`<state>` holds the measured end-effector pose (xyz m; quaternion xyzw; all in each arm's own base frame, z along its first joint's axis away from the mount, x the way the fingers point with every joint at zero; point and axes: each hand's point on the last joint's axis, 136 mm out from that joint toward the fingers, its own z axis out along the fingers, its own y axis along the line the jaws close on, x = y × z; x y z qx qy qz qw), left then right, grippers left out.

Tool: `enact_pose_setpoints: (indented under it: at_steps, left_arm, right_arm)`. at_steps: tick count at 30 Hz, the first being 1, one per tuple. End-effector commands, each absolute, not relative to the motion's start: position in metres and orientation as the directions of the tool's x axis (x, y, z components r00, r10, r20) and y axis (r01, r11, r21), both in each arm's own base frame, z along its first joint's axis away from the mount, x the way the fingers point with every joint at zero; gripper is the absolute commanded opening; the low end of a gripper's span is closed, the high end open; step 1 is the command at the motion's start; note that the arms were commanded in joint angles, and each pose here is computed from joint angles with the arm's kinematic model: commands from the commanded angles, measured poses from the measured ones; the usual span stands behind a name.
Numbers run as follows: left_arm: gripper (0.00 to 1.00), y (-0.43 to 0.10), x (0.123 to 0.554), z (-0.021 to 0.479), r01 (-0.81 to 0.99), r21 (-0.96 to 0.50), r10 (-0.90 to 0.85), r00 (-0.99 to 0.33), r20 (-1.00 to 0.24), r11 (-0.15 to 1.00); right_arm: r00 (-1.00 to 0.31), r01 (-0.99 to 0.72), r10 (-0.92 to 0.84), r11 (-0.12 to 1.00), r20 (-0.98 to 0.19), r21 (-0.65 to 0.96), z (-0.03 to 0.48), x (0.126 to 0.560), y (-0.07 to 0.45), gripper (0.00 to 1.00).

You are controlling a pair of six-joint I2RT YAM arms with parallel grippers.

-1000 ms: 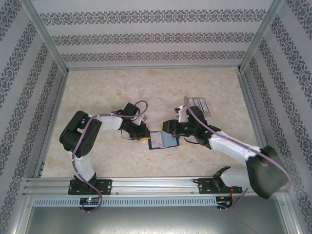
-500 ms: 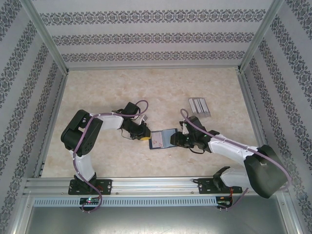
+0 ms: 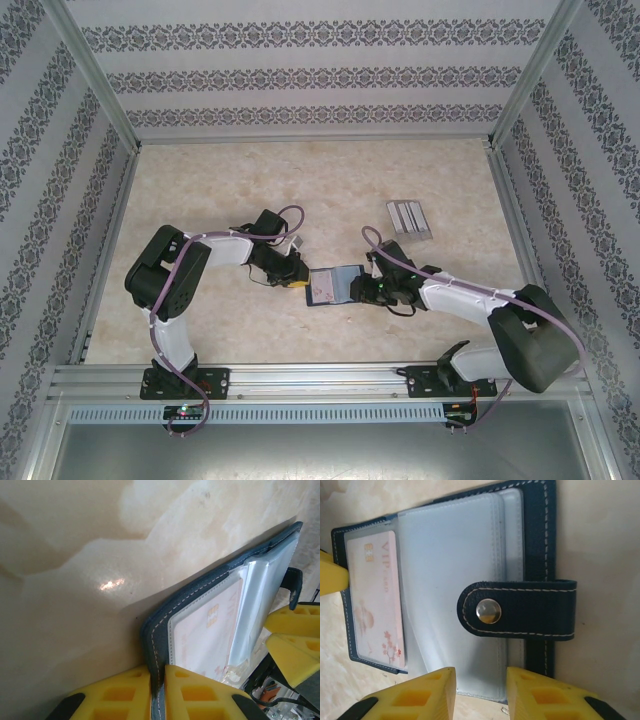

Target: Put the credit cards into the card holder

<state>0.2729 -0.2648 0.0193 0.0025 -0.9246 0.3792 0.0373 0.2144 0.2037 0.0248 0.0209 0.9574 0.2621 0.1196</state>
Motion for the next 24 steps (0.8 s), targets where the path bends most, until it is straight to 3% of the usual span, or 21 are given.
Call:
enact_pose_setpoints:
  at_steps: [1, 4, 7, 15, 19, 24]
  left_arm:
    - [0.15, -0.263, 0.271, 0.003, -0.028, -0.673, 0.033, -0.996, 0.077, 0.739]
    - [0.15, -0.264, 0.271, 0.006, -0.027, -0.678, 0.027, -0.997, 0.070, 0.735]
    - [0.15, -0.263, 0.271, 0.005, -0.027, -0.674, 0.030, -0.997, 0.073, 0.738]
    - [0.15, -0.263, 0.271, 0.007, -0.027, -0.673, 0.030, -0.997, 0.073, 0.739]
    - [0.15, -0.263, 0.271, 0.007, -0.027, -0.673, 0.030, -0.997, 0.073, 0.739]
    - [0.15, -0.263, 0.271, 0.011, -0.016, -0.669, 0.041, -0.997, 0.069, 0.743]
  right_arm:
    - [-0.969, -0.045, 0.084, 0.863, -0.231, 0.502, 0.026, 0.220, 0.214, 0.33]
    - [-0.967, -0.069, 0.066, 0.860, -0.244, 0.506, 0.030, 0.222, 0.223, 0.31]
    - [-0.966, -0.089, 0.046, 0.865, -0.254, 0.495, 0.031, 0.223, 0.226, 0.22]
    - [-0.963, -0.105, 0.034, 0.868, -0.269, 0.486, 0.034, 0.224, 0.226, 0.15]
    - [-0.961, -0.121, 0.024, 0.859, -0.276, 0.497, 0.038, 0.225, 0.230, 0.03]
    - [-0.959, -0.125, 0.025, 0.856, -0.282, 0.502, 0.042, 0.226, 0.231, 0.05]
